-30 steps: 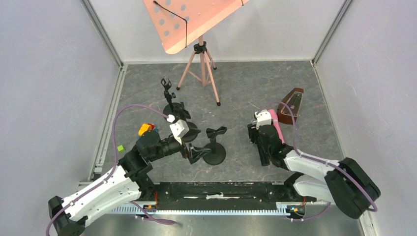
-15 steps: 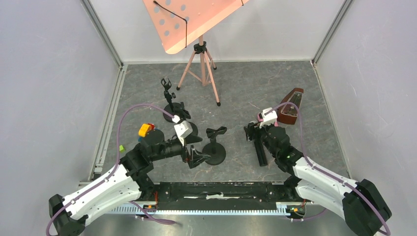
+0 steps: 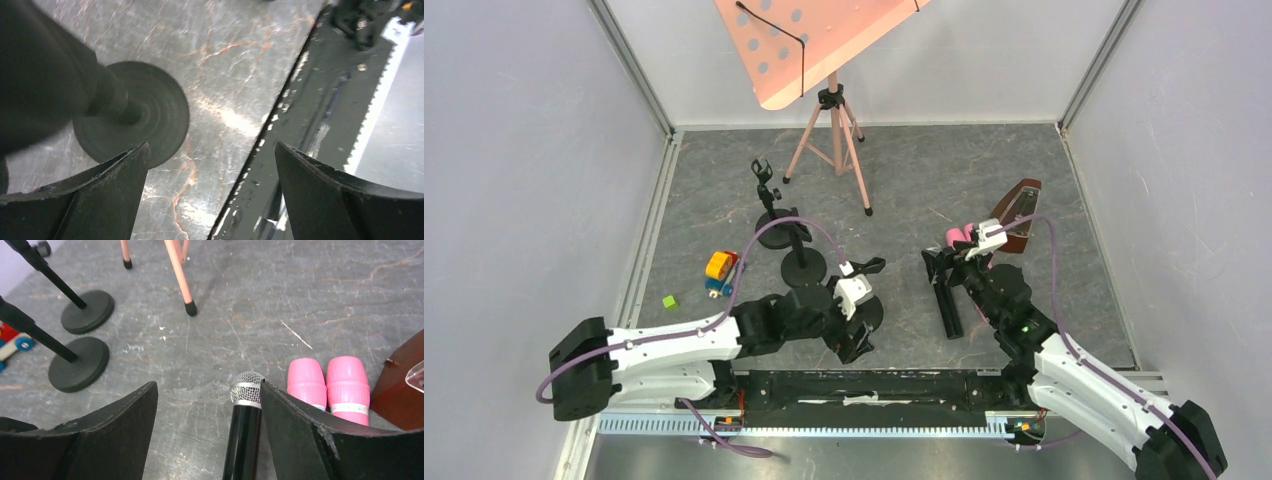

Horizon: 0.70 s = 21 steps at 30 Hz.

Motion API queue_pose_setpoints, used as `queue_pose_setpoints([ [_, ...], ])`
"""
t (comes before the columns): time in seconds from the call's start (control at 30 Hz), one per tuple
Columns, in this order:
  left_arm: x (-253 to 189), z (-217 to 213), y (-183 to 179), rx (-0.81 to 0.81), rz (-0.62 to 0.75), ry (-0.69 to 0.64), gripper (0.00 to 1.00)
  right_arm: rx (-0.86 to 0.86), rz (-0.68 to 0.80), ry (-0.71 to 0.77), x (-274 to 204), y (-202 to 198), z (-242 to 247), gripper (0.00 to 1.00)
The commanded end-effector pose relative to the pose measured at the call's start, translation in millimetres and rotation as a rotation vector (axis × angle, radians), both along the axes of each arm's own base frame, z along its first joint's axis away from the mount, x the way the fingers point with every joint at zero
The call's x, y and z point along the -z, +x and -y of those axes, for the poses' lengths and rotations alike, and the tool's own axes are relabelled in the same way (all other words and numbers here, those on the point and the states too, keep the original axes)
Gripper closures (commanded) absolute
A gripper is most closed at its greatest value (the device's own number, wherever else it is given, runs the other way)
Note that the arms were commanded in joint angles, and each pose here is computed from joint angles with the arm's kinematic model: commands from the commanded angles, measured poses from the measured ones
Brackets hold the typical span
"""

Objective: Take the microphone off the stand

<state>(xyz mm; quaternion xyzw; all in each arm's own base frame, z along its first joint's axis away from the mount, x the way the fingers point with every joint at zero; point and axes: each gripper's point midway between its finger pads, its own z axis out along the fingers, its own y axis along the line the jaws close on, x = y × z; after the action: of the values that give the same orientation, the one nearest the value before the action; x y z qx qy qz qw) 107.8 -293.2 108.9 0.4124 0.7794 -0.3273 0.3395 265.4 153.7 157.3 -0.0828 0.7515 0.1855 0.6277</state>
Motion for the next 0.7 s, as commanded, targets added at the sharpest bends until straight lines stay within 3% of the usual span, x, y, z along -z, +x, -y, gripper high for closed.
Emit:
queue_pose_setpoints([
  [0.0, 7.0, 9.1, 29.6, -0.226, 0.102, -0.116, 0.00, 0.028, 0.045, 0.074, -15.2, 1.4, 2.8, 0.19],
  [0.2, 22.6, 23.1, 32.1, -0.374, 0.099, -0.224, 0.00, 0.041, 0.004, 0.049, -7.9, 4.5, 2.8, 0.19],
  [0.5, 61.1, 14.6, 8.3, -0.328, 0.013, -0.117, 0.00, 0.066, -0.037, -0.015, 2.7, 8.2, 7.1, 0.18],
  [0.67, 50.3, 1.0, -0.6, -0.310, 0.013, -0.217, 0.00, 0.072, -0.041, -0.018, 4.4, 9.4, 7.8, 0.18],
])
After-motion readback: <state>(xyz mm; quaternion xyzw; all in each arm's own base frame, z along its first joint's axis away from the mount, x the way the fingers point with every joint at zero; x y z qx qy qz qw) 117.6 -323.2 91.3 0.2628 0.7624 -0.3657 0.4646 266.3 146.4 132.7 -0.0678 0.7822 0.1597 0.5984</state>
